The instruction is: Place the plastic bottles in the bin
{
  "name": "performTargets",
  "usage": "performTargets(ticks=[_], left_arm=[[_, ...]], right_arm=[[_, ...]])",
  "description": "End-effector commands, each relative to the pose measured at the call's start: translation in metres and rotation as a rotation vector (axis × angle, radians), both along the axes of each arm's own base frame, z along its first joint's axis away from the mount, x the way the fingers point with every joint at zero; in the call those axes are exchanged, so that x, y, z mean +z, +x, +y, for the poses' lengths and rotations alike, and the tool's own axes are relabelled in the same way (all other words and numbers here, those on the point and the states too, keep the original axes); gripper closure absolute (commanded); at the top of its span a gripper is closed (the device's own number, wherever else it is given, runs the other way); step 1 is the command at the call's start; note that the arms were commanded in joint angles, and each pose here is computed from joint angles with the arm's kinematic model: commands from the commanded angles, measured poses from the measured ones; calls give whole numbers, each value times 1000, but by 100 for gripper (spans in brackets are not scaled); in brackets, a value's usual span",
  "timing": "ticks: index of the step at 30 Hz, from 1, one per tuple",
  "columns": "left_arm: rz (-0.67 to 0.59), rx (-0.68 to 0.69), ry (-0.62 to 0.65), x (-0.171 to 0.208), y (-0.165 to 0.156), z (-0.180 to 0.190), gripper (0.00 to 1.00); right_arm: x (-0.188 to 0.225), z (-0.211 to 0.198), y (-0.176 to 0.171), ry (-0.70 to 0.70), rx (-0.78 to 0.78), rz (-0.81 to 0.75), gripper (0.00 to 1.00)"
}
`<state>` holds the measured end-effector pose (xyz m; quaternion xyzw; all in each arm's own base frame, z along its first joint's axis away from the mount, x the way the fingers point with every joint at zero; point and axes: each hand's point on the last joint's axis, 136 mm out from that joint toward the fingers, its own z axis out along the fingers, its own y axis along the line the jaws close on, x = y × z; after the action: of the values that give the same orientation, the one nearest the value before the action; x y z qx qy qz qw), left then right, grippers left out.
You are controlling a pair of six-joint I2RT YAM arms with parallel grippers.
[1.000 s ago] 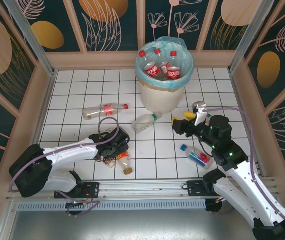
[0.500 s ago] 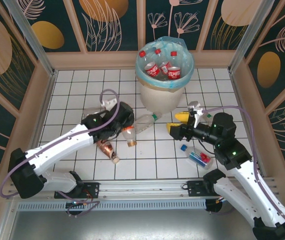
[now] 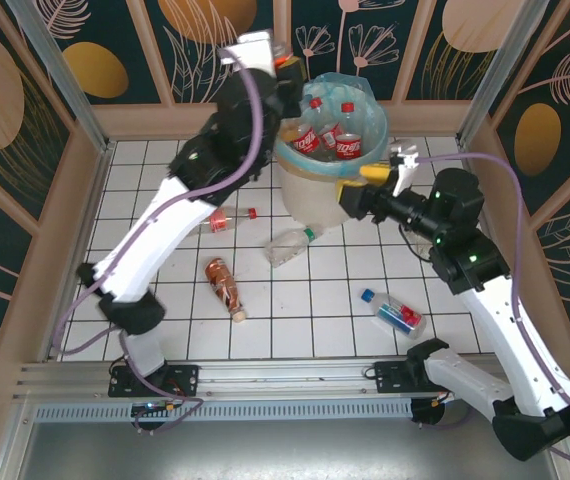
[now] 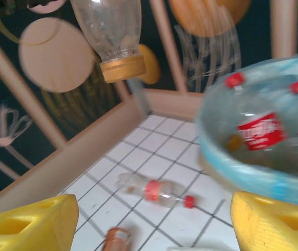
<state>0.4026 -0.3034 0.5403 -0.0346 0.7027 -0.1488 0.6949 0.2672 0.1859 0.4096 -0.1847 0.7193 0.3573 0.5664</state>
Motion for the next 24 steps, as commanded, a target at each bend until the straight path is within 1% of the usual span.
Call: performTargets(ticks=[1,4,6,10,14,17,19,20,21,22,24], left_arm=[[-115,-8,165,-7,30,-39,55],[-173,-12,133,-11,47,-57,55],[-184,-11,108,-16,58,-63,55],[-130,-55,73,-46,80,-74,57],[-65,-129,75,-77,86,-92,57],[-10,-163,74,-98,87,-100,55],[17,-176,81,-110,88,-103,49],[29,-180,87,-114,88,-104,43],[36,-180,88,-116,88,-104,31],[41,-180,87,-117,87,-104,22],[38,-170,77,-115,86,-101,15]], right_arm=[[12,-21,27,-8,-118,14,23],[13,-33,50,-30,-173,54,22],[13,-41,59,-37,-209,55,22],[10,-51,66,-54,-268,42,22],[3,-54,65,-53,-278,53,22],[0,-57,61,-50,-286,55,22],[-1,-58,57,-44,-289,53,22],[-1,-59,56,-44,-290,53,22],[-1,-60,54,-44,-293,53,22],[0,-60,53,-45,-295,50,22],[0,-61,51,-46,-298,47,22]])
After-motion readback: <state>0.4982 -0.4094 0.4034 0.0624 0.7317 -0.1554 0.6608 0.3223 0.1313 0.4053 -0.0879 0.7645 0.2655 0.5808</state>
